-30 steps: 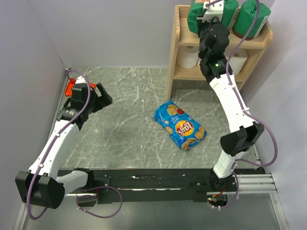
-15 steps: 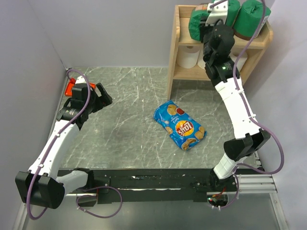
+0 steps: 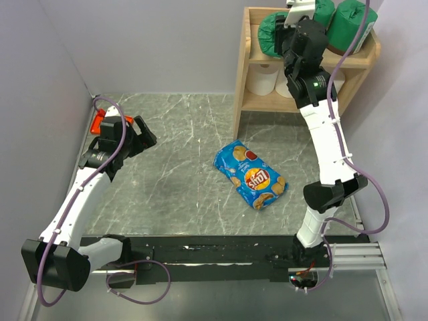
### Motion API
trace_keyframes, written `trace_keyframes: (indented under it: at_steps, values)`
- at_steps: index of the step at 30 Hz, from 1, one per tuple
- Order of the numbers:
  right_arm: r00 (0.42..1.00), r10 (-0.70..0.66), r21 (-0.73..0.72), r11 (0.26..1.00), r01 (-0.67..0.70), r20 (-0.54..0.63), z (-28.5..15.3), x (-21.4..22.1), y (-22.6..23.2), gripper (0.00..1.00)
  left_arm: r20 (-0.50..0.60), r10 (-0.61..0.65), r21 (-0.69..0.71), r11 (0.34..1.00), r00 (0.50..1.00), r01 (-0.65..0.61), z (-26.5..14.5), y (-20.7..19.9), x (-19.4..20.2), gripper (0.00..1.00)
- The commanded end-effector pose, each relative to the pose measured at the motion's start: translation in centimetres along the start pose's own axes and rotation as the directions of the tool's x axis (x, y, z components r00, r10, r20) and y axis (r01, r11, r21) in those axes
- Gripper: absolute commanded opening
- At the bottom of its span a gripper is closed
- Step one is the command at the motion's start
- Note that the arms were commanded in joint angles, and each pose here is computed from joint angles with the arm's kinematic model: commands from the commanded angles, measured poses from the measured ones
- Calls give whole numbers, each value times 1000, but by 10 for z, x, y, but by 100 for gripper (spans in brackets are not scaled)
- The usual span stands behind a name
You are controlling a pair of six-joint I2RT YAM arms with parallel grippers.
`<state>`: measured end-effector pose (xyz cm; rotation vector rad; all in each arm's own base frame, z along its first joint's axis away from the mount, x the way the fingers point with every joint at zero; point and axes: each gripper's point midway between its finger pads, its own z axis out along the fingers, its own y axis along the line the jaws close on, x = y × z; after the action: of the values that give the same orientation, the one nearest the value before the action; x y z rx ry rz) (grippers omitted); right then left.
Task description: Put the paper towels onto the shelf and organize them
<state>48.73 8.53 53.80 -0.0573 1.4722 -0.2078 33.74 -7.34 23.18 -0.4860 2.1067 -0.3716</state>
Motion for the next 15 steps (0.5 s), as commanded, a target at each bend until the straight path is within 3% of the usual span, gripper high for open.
trace_keyframes:
  at_steps: [1, 8, 15]
  values:
    - [997, 44, -14, 999, -43, 64, -2, -22, -5, 50, 40, 3, 20, 1000, 999, -4, -1, -5, -9, 96]
    - [990, 96, -43, 995, -92, 100, 9, -29, -2, 50, 43, 5, 18, 1000, 999, -6, -1, -5, -10, 96]
    - [978, 129, -58, 991, -121, 165, 15, -42, 1, 66, 45, 4, 14, 1000, 999, -4, -2, -4, -10, 96]
